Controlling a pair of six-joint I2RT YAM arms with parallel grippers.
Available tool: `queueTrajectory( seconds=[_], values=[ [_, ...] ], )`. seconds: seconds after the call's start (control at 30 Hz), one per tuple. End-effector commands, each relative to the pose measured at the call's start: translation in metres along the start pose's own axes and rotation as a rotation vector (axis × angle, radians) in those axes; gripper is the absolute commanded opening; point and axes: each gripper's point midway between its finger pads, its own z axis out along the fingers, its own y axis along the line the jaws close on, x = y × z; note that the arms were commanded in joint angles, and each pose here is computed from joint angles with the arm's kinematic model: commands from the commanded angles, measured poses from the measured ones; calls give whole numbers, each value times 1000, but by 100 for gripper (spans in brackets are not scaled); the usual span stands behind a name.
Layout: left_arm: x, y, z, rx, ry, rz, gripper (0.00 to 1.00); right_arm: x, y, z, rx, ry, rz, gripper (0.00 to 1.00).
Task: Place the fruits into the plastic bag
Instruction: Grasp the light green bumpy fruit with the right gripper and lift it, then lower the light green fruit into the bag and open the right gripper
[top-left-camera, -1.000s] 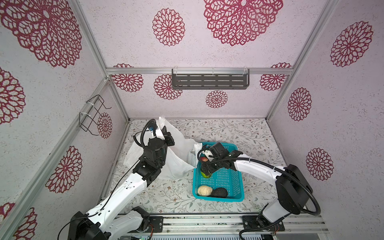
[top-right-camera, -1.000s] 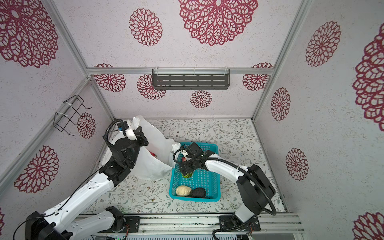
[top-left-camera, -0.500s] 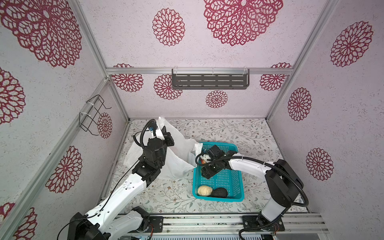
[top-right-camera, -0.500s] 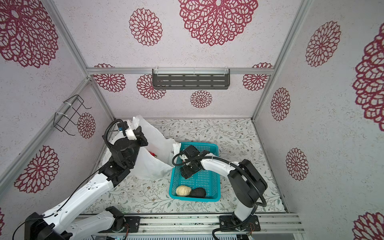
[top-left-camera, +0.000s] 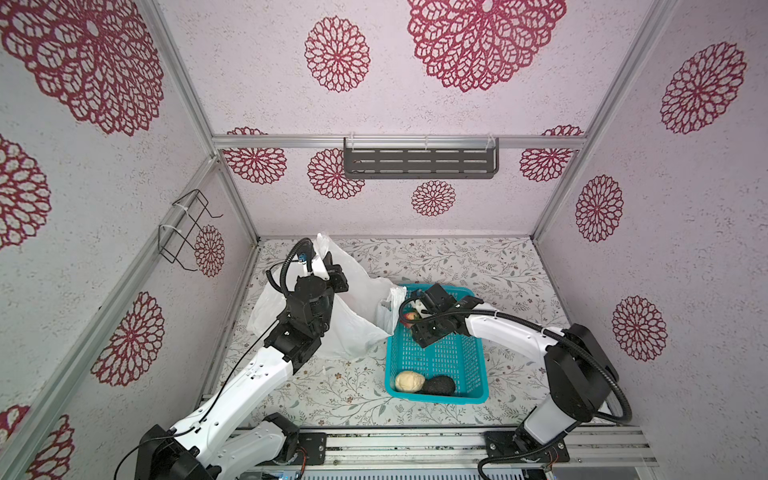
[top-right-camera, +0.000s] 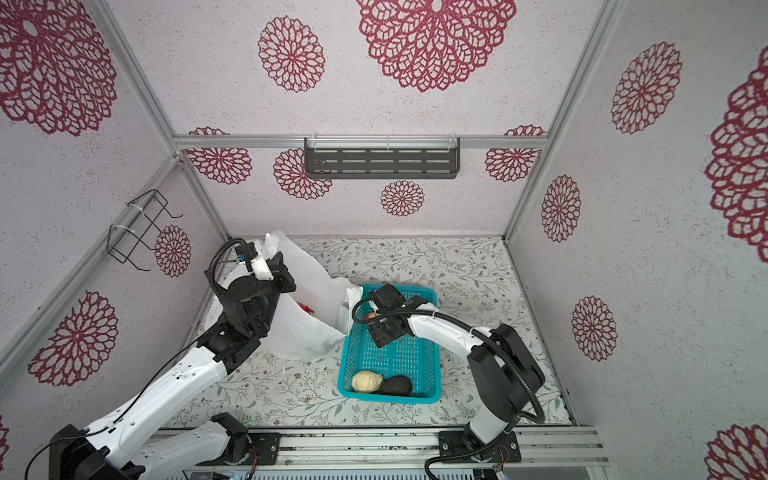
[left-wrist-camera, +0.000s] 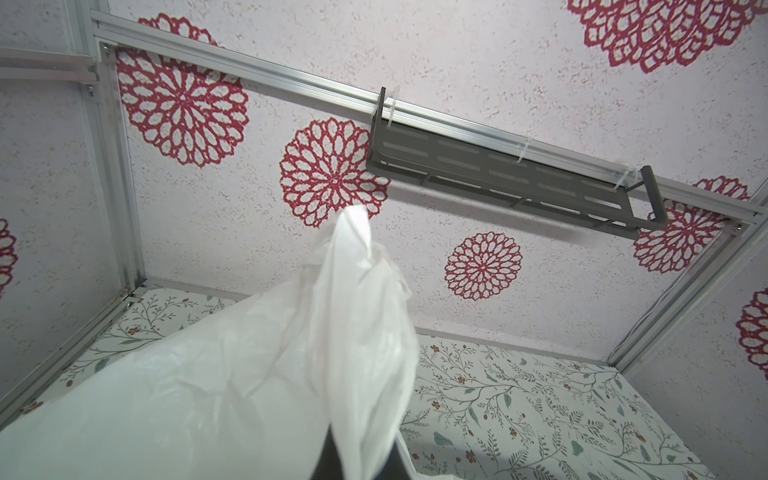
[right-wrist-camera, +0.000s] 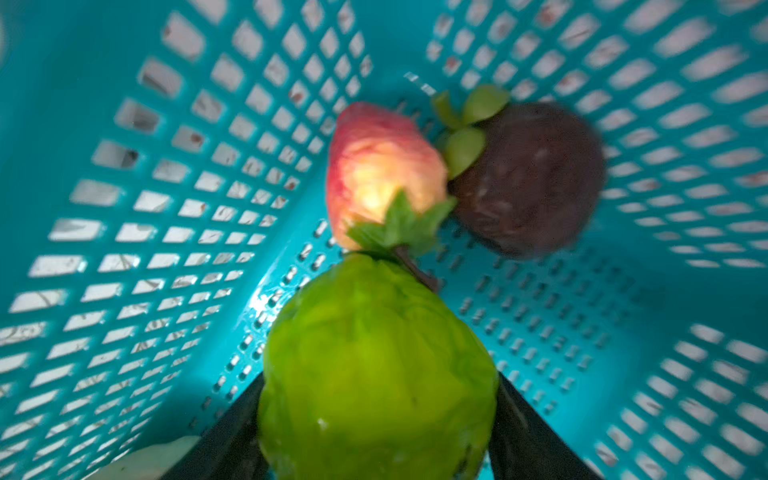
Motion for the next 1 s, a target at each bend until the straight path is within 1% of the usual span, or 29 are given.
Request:
queueTrajectory(
  seconds=[0.0, 0.1, 0.17, 0.23, 0.3, 0.37, 0.47, 0.63, 0.67, 0.73, 0.77, 0.8, 0.87, 0.97],
  values=[
    [-4, -3, -3, 14, -8, -18, 0, -59, -27, -69, 125, -238, 51, 45],
    [-3, -3, -4, 15, -6, -16, 0, -101, -21, -108, 94, -403, 54, 45],
    [-3, -1, -5, 14, -7, -21, 0, -133, -3, -130, -2, -510, 41, 45],
    [-3, -1, -6, 13, -9, -28, 0, -157, 24, -140, -122, -550, 9, 45],
    [-3, 0, -7, 13, -9, -34, 0, -178, 60, -142, -253, -553, -42, 46],
    [-2, 1, -8, 12, -9, -40, 0, -188, 102, -137, -413, -521, -105, 47],
    [-3, 1, -8, 15, -10, -51, 0, -194, 151, -120, -610, -435, -159, 48],
    [-1, -2, -7, 26, -2, -55, 0, -181, 213, -81, -880, -237, -265, 50],
    [0, -3, -6, 26, 1, -53, 0, -175, 223, -71, -915, -196, -293, 53],
    [2, -4, -4, 30, 8, -50, 0, -164, 236, -52, -949, -157, -334, 56],
    [3, -5, -4, 31, 10, -51, 0, -160, 239, -42, -957, -141, -330, 61],
    [3, -6, -3, 33, 11, -50, 0, -157, 240, -34, -962, -122, -315, 63],
    [3, -5, -2, 31, 11, -51, 0, -151, 244, -29, -1003, -101, -303, 66],
    [5, -6, -2, 32, 14, -53, 0, -149, 242, -20, -983, -91, -285, 67]
  ],
)
